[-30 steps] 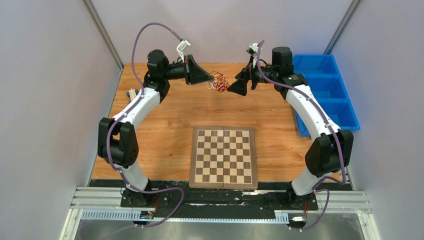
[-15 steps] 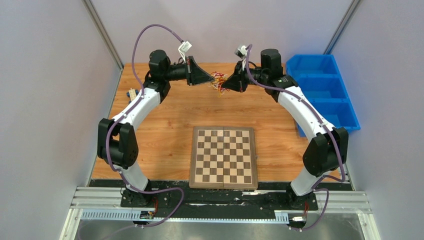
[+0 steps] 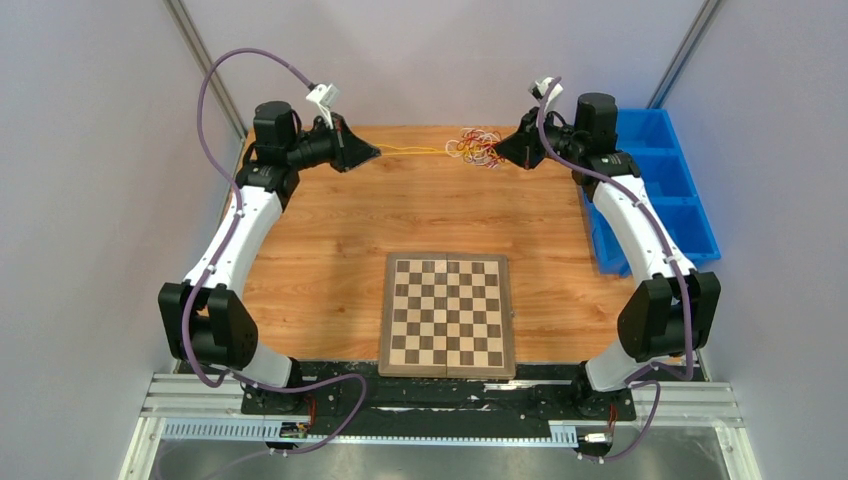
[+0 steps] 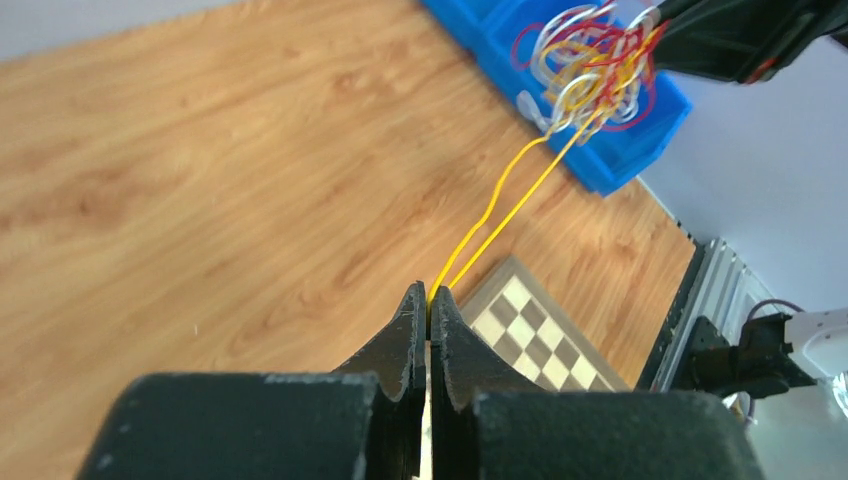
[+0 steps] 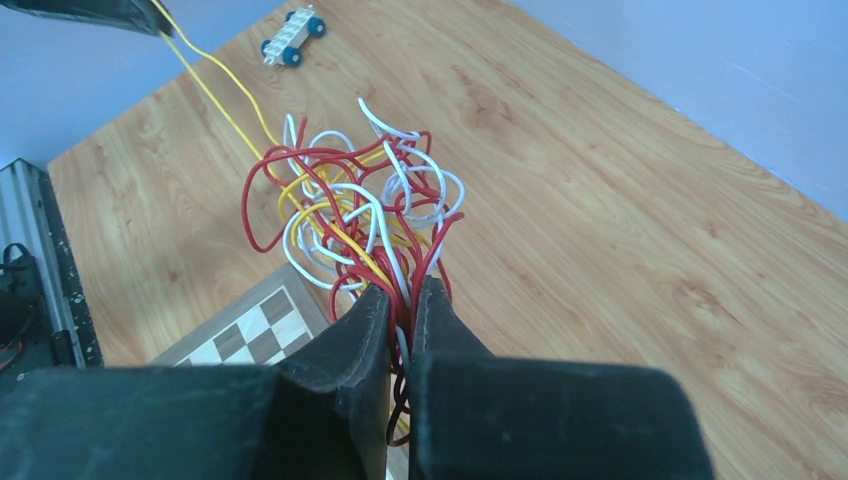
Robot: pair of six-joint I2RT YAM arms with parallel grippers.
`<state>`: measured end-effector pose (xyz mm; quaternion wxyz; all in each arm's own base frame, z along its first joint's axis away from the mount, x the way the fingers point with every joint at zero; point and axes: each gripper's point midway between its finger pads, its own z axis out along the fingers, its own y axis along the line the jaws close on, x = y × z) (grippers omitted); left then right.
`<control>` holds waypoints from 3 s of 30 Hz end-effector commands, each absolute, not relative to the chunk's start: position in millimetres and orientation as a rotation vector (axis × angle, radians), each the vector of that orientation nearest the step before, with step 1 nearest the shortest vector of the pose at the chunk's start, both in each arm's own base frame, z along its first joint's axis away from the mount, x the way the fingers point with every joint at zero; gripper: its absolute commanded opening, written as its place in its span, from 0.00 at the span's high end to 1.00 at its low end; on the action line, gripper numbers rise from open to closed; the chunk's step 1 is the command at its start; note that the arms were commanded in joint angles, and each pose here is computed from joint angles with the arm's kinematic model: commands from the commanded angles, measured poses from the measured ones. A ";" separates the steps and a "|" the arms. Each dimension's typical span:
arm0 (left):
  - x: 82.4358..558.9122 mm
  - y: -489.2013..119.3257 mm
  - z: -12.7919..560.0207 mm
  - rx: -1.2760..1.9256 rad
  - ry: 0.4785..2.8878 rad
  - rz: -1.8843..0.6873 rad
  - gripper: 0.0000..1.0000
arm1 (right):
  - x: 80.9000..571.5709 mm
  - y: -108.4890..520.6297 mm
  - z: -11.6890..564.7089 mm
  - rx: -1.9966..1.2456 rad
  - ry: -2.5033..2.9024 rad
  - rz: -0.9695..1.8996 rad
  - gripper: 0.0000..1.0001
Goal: Untangle the cables
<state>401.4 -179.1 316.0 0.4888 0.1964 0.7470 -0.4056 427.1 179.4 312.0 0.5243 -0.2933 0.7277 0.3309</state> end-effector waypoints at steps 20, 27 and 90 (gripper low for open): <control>401.7 -51.4 241.7 0.409 1.976 -0.677 0.53 | 427.6 123.3 328.0 -0.720 1.691 0.723 1.00; 378.3 -173.9 345.6 0.814 1.670 -0.885 0.00 | 378.8 202.5 315.8 -1.107 1.505 0.712 1.00; 307.4 -256.5 377.9 0.740 1.521 -1.422 1.00 | 487.3 162.6 273.4 -0.270 1.826 0.499 1.00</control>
